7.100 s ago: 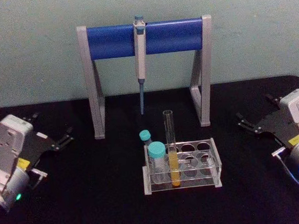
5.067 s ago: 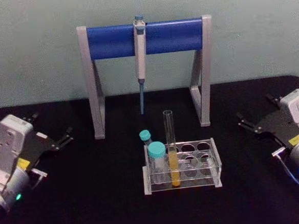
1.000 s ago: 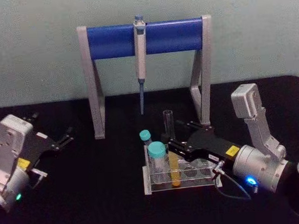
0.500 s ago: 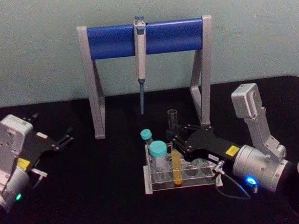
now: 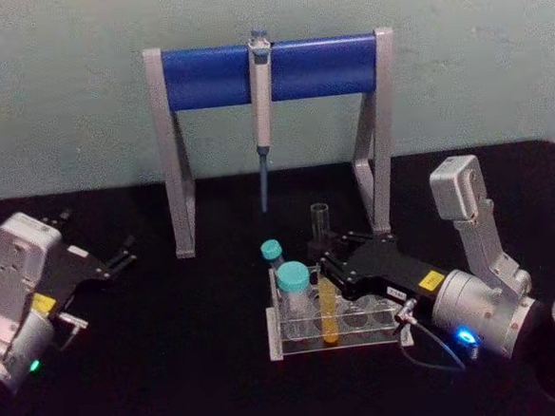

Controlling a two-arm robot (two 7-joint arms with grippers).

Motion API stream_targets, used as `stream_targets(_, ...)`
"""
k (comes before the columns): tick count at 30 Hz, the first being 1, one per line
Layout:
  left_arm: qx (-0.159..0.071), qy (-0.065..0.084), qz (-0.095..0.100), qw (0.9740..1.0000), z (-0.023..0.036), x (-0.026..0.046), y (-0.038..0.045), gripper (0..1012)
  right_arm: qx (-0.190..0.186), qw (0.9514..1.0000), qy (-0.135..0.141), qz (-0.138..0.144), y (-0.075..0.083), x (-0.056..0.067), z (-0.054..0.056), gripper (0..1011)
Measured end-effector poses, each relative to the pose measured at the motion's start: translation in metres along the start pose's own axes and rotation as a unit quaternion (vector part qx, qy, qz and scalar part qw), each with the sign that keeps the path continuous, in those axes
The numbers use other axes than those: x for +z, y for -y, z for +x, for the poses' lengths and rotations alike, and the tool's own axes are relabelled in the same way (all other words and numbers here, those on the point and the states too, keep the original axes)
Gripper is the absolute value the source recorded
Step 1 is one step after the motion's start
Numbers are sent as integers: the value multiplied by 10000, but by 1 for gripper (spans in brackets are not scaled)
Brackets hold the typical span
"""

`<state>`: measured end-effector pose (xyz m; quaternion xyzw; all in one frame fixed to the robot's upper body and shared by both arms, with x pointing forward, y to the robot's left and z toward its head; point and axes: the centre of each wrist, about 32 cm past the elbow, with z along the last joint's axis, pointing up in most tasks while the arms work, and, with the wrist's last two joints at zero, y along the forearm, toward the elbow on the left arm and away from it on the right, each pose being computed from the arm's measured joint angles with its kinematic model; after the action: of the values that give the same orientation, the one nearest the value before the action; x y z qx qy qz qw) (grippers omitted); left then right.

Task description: Pick up the test tube from the test tube rack, shake it, then place it back into the test tube rack.

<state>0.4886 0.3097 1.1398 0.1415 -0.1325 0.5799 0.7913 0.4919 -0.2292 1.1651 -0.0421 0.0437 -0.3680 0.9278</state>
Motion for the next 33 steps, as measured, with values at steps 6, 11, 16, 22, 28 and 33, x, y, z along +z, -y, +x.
stream_targets(6, 0, 0, 0, 10000, 0, 0, 0, 1001, 75, 9999, 43, 93, 14, -20, -26, 234)
stream_targets(11, 0, 0, 0, 10000, 0, 0, 0, 1001, 133, 9998, 58, 164, 37, -43, -57, 234)
stream_targets(16, 0, 0, 0, 10000, 0, 0, 0, 1001, 139, 9997, 39, 209, 62, -69, -76, 234)
stream_targets(22, 0, 0, 0, 10000, 0, 0, 0, 1001, 135, 9995, 39, 279, 93, -70, -96, 235)
stream_targets(28, 0, 0, 0, 10000, 0, 0, 0, 1001, 137, 9992, 87, 364, 116, -33, -116, 234)
stream_targets(33, 0, 0, 1, 10000, 0, 0, 0, 1001, 131, 9986, 178, 487, 147, 51, -131, 234)
